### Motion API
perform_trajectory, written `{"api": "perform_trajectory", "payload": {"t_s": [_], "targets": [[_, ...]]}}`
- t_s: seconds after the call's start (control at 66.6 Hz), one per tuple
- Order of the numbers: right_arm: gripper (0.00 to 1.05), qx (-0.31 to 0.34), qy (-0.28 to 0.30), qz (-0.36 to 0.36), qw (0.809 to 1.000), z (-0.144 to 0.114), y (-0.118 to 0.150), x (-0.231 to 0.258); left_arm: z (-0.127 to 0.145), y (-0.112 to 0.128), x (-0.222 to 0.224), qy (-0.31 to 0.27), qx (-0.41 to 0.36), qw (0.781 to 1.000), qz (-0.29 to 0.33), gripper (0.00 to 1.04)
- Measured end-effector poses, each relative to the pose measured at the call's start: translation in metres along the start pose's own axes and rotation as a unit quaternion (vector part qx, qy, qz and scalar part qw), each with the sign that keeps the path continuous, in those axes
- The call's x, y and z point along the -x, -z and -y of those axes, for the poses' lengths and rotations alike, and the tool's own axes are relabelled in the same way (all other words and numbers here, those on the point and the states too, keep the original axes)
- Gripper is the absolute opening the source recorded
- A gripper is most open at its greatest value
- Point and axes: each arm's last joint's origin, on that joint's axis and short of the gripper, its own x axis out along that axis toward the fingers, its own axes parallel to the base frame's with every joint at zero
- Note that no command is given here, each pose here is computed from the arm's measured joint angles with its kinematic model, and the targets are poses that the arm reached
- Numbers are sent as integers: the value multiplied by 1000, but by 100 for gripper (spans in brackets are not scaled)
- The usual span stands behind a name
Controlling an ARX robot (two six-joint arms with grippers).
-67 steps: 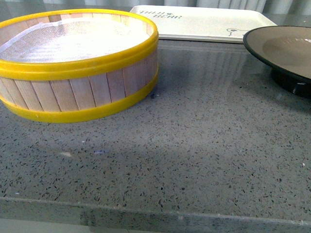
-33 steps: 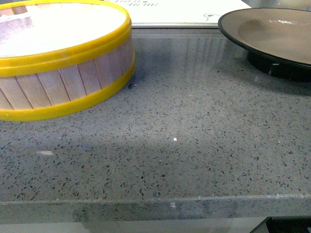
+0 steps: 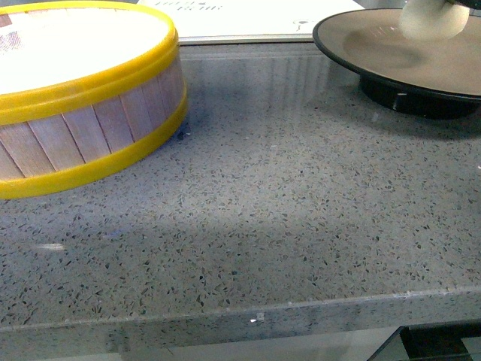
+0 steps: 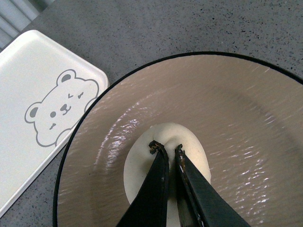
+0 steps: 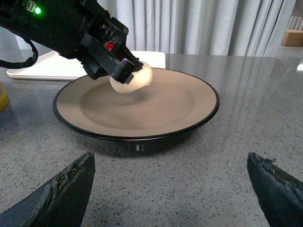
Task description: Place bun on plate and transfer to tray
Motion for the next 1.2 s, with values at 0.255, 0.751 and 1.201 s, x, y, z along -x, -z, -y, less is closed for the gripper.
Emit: {"api": "perform_trajectory", "payload": {"t_s": [0.255, 0.751, 1.201], "targets": [[96, 0, 0, 0, 1000, 0, 0, 0, 5, 12, -7, -5, -9, 1000, -20, 4], [96, 0, 0, 0, 1000, 0, 0, 0, 5, 9, -9, -3, -8, 1000, -18, 44], [96, 0, 0, 0, 1000, 0, 0, 0, -39, -15, 44, -44, 62, 995, 62, 98]]}}
